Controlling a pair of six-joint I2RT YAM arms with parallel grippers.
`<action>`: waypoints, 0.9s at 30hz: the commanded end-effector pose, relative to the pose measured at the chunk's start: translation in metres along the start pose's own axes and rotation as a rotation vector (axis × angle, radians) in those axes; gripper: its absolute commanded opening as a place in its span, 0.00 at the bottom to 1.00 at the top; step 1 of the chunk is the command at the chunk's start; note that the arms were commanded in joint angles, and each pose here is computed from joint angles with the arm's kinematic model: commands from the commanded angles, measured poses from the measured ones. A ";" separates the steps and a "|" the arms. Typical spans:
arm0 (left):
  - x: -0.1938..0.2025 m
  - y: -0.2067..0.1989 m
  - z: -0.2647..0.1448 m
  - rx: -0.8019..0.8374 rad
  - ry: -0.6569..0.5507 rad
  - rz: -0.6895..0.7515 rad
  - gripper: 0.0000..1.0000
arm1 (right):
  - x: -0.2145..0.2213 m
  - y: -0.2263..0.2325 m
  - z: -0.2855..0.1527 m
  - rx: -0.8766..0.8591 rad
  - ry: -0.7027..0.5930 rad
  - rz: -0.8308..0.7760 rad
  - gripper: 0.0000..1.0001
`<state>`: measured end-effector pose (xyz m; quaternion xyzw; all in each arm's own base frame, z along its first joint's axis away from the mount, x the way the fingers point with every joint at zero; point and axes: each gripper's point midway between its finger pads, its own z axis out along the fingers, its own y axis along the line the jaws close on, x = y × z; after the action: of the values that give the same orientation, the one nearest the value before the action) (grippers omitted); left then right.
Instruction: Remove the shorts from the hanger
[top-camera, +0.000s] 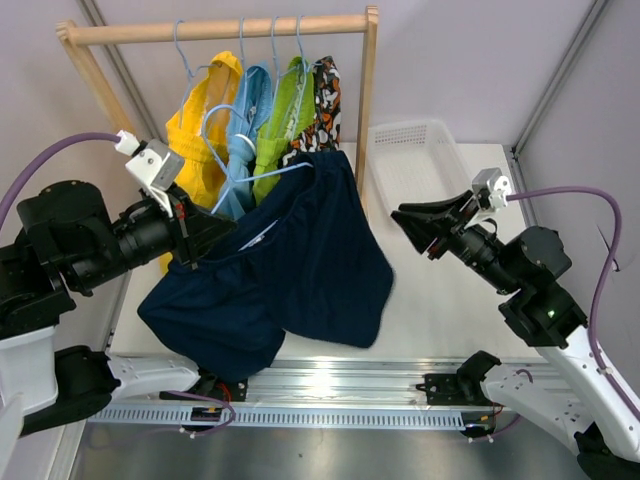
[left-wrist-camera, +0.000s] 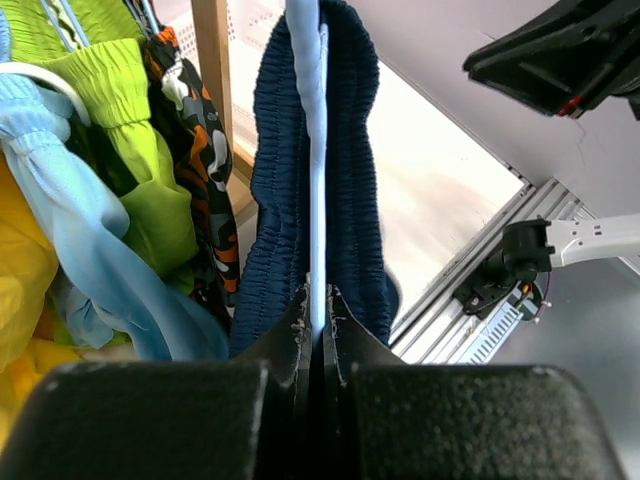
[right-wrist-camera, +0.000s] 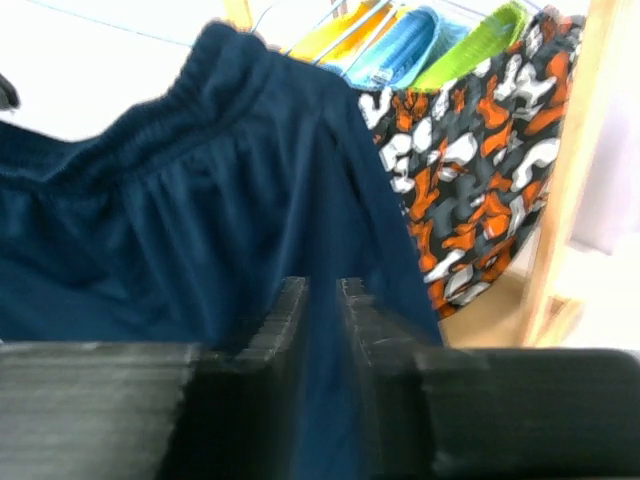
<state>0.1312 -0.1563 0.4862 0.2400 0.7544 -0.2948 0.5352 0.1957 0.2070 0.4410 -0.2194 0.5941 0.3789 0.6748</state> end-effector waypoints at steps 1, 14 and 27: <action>-0.037 -0.006 -0.010 0.024 -0.154 -0.029 0.00 | 0.006 0.003 0.003 -0.025 -0.002 0.016 0.40; -0.042 -0.033 -0.012 0.170 -0.157 -0.039 0.00 | 0.027 -0.003 0.072 -0.112 -0.001 0.006 1.00; -0.027 -0.025 -0.009 0.125 -0.100 -0.056 0.00 | 0.039 -0.039 0.105 -0.109 -0.030 0.058 0.00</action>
<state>0.1144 -0.1725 0.4931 0.2643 0.7373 -0.3501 0.5137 0.2869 0.2927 0.3738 -0.2522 0.6146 0.4357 0.6073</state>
